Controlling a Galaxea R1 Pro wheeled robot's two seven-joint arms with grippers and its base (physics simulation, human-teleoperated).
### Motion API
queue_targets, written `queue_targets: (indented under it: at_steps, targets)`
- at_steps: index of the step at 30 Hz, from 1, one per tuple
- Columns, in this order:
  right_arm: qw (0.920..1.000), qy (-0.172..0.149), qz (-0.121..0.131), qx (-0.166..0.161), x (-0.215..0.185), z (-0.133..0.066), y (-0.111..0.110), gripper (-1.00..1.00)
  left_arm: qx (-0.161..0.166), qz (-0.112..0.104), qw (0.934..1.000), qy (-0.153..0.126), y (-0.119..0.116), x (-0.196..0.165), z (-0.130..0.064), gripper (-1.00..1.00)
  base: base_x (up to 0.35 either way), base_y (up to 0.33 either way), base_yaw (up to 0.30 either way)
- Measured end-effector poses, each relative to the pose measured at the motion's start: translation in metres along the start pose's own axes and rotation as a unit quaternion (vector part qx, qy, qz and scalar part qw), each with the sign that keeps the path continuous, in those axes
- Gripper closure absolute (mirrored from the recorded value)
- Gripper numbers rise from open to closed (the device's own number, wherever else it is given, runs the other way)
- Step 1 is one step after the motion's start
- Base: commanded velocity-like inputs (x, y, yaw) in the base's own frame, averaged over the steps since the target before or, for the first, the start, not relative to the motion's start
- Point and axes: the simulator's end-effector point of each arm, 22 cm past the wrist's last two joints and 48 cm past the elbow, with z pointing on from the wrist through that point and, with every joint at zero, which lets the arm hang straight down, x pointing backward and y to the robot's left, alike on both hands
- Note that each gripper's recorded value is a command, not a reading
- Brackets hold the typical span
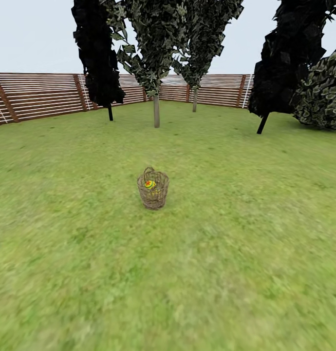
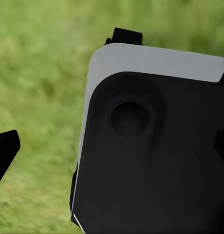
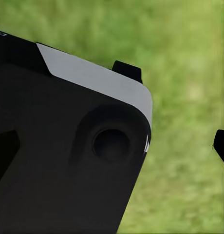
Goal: Take the three Easter eggs out of the wicker basket on the lawn in the garden, then place them on the lawn next to a single tree (choose any tree) so that all three eggs are next to the same tree and none are left in the basket.
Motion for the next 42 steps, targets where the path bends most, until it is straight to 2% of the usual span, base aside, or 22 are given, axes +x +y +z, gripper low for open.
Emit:
queue_targets:
  at_steps: [42]
  targets:
    - [1.0000, 0.001, 0.002, 0.000, 0.0011, -0.0001, 0.0006, -1.00, -0.001, 0.000, 1.0000, -0.001, 0.0009, -0.0007, 0.0000, -1.00, 0.342, 0.000, 0.000]
